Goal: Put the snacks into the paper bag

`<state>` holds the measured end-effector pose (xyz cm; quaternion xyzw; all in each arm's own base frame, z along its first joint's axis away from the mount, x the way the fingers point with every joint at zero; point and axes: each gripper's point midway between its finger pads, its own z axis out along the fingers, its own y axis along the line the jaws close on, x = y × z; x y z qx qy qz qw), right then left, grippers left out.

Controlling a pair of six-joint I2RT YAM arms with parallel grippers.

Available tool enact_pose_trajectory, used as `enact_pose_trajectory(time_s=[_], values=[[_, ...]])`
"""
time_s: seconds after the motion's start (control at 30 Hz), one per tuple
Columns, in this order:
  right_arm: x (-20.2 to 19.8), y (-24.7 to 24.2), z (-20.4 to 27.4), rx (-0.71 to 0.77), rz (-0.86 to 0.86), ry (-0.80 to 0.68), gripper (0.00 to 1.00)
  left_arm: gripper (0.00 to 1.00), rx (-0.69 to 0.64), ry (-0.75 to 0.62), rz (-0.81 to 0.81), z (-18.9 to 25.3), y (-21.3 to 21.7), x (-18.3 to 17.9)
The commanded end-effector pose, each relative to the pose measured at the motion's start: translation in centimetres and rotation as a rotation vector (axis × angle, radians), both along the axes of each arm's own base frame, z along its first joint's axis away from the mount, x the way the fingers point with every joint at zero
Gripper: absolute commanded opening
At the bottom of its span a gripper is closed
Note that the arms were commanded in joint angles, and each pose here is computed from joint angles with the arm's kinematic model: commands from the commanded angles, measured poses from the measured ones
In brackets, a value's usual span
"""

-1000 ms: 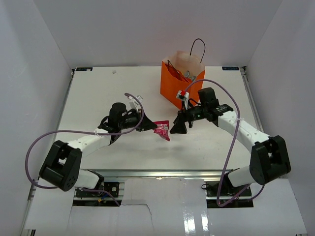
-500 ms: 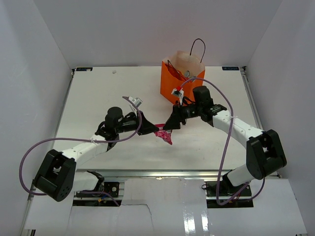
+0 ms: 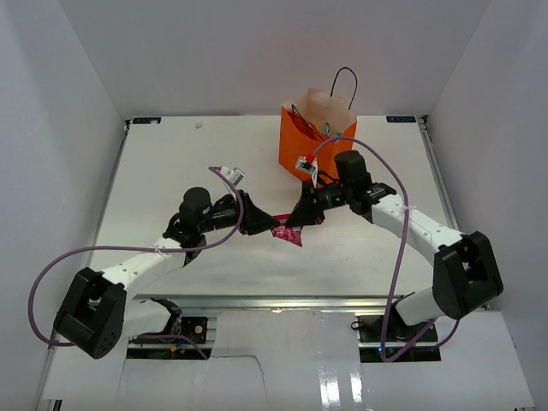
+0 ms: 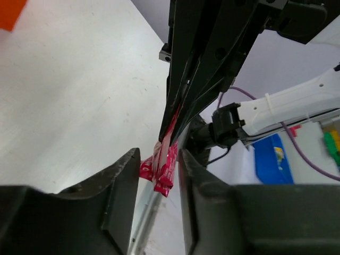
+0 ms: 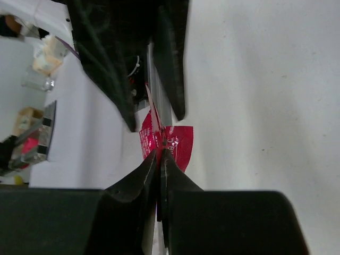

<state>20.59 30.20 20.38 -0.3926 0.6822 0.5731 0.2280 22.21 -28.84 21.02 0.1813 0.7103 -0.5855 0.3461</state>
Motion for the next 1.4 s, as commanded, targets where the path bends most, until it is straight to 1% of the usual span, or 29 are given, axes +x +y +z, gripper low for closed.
enact_pose_trajectory(time_s=[0.0, 0.07, 0.13, 0.17, 0.2, 0.23, 0.27, 0.3, 0.33, 0.37, 0.4, 0.47, 0.5, 0.6, 0.77, 0.83, 0.9, 0.93, 0.97, 1.0, 1.03, 1.1, 1.13, 1.17, 1.2, 1.27, 1.3, 1.33, 1.37], values=[[1.1, -0.5, 5.7, 0.059, 0.026, -0.28, 0.08, 0.66, -0.063, -0.072, 0.088, 3.5, 0.7, 0.6], [2.3, -1.0, 7.4, 0.06, 0.015, -0.427, 0.08, 0.76, -0.07, -0.103, 0.126, 4.3, 1.2, 0.8], [4.0, -2.4, 9.9, 0.061, -0.044, -0.538, 0.08, 0.87, -0.081, -0.153, 0.177, 5.6, 2.0, 0.9], [5.4, -3.4, 12.6, 0.076, -0.089, -0.645, 0.08, 0.91, -0.074, -0.177, 0.193, 5.8, 2.3, 1.0], [6.2, -4.0, 13.9, 0.076, -0.12, -0.694, 0.08, 0.94, -0.056, -0.171, 0.237, 5.6, 2.7, 1.5], [7.5, -4.6, 15.3, 0.064, -0.167, -0.749, 0.08, 0.96, -0.057, -0.191, 0.252, 6.0, 3.1, 1.3], [8.8, -5.2, 18.1, 0.067, -0.217, -0.826, 0.08, 0.96, -0.041, -0.205, 0.267, 5.8, 3.4, 1.5], [10.3, -6.1, 19.5, 0.049, -0.279, -0.863, 0.08, 0.96, -0.019, -0.19, 0.283, 5.2, 3.6, 1.5], [12.4, -7.1, 20.9, 0.011, -0.384, -0.905, 0.08, 0.98, -0.014, -0.191, 0.31, 5.2, 4.0, 1.7], [14.1, -7.6, 21.6, -0.006, -0.448, -0.916, 0.08, 0.98, -0.005, -0.185, 0.315, 4.7, 4.2, 1.6], [15.8, -8.9, 23.5, -0.023, -0.561, -0.94, 0.08, 0.98, 0.004, -0.175, 0.33, 4.3, 4.4, 1.7], [18.4, -9.7, 24.8, -0.022, -0.663, -0.981, 0.08, 0.98, 0.004, -0.163, 0.344, 3.9, 4.7, 1.6], [19.7, -10.3, 25.1, -0.036, -0.729, -0.987, 0.08, 0.98, 0.005, -0.154, 0.353, 3.7, 4.8, 1.5], [23.3, -10.8, 24.6, -0.059, -0.829, -0.996, 0.08, 0.98, 0.006, -0.143, 0.395, 3.8, 5.4, 1.7], [28.5, -11.3, 19.9, -0.179, -0.883, -0.959, 0.08, 0.98, 0.041, -0.109, 0.451, 3.4, 6.4, 1.8], [29.7, -12.0, 19.0, -0.219, -0.915, -0.948, 0.11, 0.98, 0.039, -0.116, 0.47, 3.7, 6.9, 1.6], [30.7, -12.8, 17.2, -0.274, -0.929, -0.911, 0.16, 0.98, 0.049, -0.109, 0.498, 3.6, 7.5, 1.5], [30.9, -13.0, 17.3, -0.277, -0.93, -0.903, 0.32, 0.98, 0.049, -0.108, 0.508, 3.6, 7.7, 1.4], [30.8, -13.5, 17.4, -0.275, -0.936, -0.89, 0.44, 0.98, 0.053, -0.101, 0.515, 3.5, 7.9, 1.4], [30.5, -13.5, 17.5, -0.269, -0.923, -0.885, 0.52, 0.98, 0.053, -0.095, 0.537, 3.4, 8.2, 1.5], [30.0, -13.6, 17.5, -0.271, -0.915, -0.874, 0.67, 0.98, 0.038, -0.086, 0.551, 3.7, 8.4, 1.4], [28.5, -14.2, 18.7, -0.248, -0.91, -0.867, 0.79, 0.98, 0.03, -0.079, 0.584, 4.0, 8.8, 1.6], [27.2, -15.0, 19.2, -0.245, -0.916, -0.852, 0.92, 0.98, 0.024, -0.075, 0.597, 4.2, 9.0, 1.6], [26.4, -15.4, 20.0, -0.229, -0.919, -0.844, 0.98, 0.98, 0.023, -0.073, 0.608, 4.4, 9.2, 1.7], [25.4, -15.4, 19.6, -0.208, -0.902, -0.79, 0.9, 0.98, 0.024, -0.071, 0.617, 4.5, 9.3, 1.8], [23.0, -17.4, 20.3, -0.189, -0.931, -0.737, 0.9, 0.98, 0.043, -0.064, 0.638, 4.6, 9.6, 2.1], [21.9, -17.2, 18.4, -0.173, -0.893, -0.657, 0.9, 0.98, 0.05, -0.066, 0.64, 4.6, 9.6, 2.2], [20.7, -18.5, 18.6, -0.169, -0.91, -0.646, 0.9, 0.98, 0.053, -0.072, 0.644, 4.8, 9.6, 2.4], [19.9, -18.9, 17.2, -0.193, -0.915, -0.594, 0.9, 0.98, 0.087, -0.051, 0.645, 4.2, 9.7, 2.4]])
